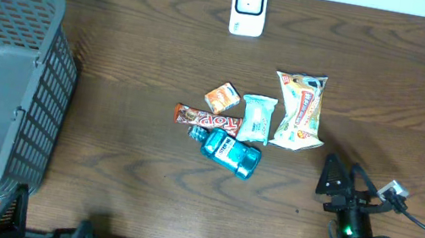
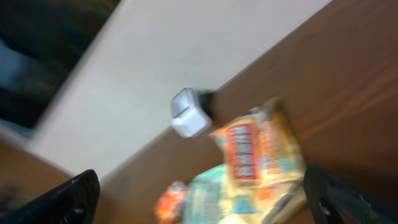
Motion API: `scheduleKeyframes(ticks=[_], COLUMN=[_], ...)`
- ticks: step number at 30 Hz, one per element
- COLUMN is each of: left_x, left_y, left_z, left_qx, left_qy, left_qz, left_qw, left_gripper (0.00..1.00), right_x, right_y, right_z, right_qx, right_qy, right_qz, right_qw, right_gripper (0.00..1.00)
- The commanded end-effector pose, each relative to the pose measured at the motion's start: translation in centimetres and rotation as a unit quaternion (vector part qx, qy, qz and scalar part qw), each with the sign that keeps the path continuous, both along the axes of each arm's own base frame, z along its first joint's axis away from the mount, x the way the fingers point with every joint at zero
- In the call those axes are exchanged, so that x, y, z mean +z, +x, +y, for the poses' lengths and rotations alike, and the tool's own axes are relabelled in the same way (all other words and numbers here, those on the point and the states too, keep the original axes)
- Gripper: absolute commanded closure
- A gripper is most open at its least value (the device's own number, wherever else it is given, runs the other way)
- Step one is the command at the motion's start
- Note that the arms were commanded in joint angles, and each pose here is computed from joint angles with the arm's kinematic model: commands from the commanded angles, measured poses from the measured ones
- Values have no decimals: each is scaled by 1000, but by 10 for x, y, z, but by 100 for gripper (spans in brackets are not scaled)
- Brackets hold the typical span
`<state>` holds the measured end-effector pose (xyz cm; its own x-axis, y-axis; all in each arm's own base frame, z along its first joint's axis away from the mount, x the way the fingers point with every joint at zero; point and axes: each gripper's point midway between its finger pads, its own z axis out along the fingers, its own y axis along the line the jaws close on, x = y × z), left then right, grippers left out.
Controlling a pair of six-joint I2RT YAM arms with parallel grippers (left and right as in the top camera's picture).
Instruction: Scan the item barcode
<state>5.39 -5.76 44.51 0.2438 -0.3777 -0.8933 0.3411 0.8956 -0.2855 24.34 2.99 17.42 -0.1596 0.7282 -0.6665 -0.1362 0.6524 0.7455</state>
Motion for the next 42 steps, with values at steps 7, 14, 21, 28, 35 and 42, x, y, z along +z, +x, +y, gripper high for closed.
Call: scheduleKeyframes(ticks=[7, 14, 21, 28, 35, 42], left_x=[7, 7, 7, 7, 7, 7], left_y=[-12, -9, -8, -8, -8, -11], left_z=[-4, -3, -2, -2, -2, -3], left_qx=[-11, 9, 21, 21, 21, 6], left_qy=[6, 6, 6, 6, 6, 6], left_qz=[-15, -14, -14, -15, -14, -14], left_qw=[1000, 1000, 1000, 1000, 1000, 1000], left_gripper=[2, 2, 2, 2, 2, 2], right_x=[114, 106, 115, 115, 97, 41], right_y=[-61, -54, -41, -7, 31, 57], right_z=[69, 76, 77, 97, 139, 187], right_qx=[218, 230, 251, 280, 241, 153], right_qy=[-32, -132, -199, -217, -356, -584], right_qz=[-231, -146, -62, -2, 87, 151], right_qw=[948, 953, 945, 935, 899, 783], right_gripper=[1, 1, 1, 1, 1, 1])
